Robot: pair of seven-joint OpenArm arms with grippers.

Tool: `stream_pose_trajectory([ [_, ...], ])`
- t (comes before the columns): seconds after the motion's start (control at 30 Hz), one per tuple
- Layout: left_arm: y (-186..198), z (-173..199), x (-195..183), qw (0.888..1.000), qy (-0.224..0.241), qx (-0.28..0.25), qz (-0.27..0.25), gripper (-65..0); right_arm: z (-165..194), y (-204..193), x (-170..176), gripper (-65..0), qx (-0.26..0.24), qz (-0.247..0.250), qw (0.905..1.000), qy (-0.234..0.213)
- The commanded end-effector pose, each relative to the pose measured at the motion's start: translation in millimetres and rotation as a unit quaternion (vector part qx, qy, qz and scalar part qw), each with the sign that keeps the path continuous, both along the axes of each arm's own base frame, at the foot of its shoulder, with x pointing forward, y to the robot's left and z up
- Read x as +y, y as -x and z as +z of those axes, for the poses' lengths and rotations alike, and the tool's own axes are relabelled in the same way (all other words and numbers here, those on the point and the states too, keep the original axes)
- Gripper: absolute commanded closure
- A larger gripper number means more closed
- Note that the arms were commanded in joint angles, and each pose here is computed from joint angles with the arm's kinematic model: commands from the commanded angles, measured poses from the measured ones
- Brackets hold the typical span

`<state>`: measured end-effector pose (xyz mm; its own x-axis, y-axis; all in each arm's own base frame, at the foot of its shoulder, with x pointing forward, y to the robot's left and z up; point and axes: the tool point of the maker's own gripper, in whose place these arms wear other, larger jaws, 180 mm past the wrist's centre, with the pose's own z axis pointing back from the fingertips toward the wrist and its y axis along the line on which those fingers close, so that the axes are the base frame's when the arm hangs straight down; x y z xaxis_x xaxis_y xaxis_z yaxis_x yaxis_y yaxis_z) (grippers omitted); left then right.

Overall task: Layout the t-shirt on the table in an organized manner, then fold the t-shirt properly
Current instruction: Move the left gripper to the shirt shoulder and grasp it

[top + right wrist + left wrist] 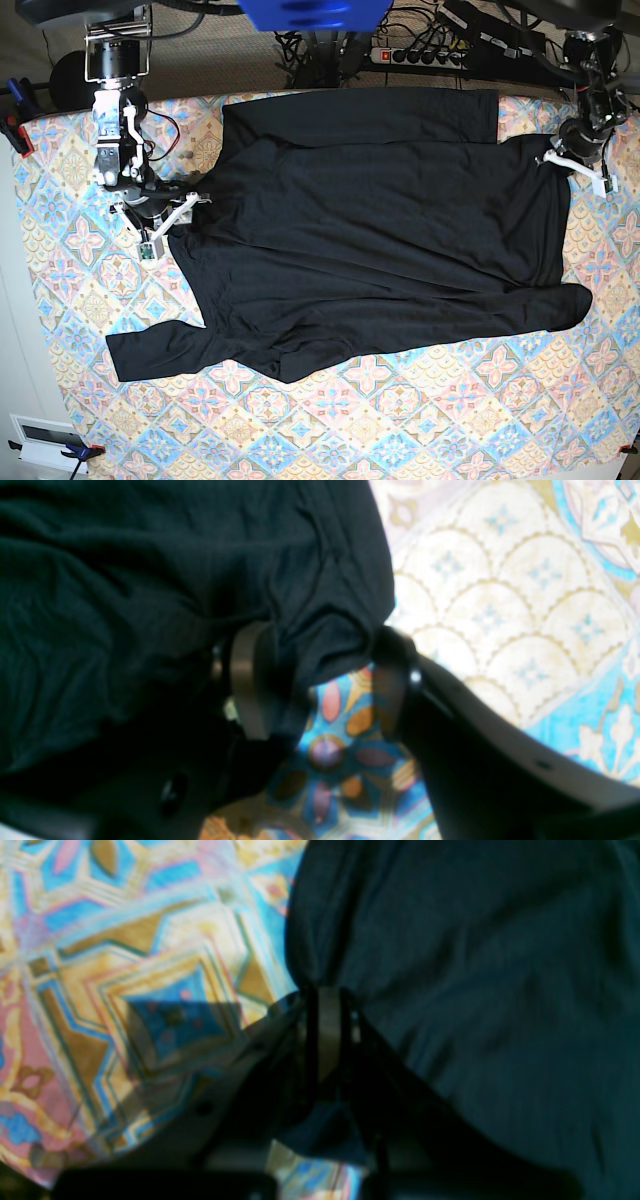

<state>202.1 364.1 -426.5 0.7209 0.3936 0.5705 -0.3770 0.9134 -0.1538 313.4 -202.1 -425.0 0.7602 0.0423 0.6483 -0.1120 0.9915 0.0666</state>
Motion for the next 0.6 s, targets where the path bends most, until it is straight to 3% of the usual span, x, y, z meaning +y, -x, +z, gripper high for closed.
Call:
stream_pose_trajectory([
  [0.0, 11.5, 1.3, 12.2, 1.0, -0.013, 0.026, 0.001, -0.3, -1.7, 4.5, -4.0, -29.1, 0.016, 0.001, 0.9999, 0.005],
  [0.23, 22.5, 27.5, 34.7, 0.997, -0.062, 0.031, -0.022, 0.0, -1.7, 4.5, -4.0, -29.1, 0.016, 0.001, 0.9999, 0.005],
  [0.57, 40.1, 35.7, 47.0, 0.995, -0.087, 0.048, -0.03, 0.0, 9.2, -0.8, 0.1, -29.1, 0.0, 0.007, 1.0, 0.005],
])
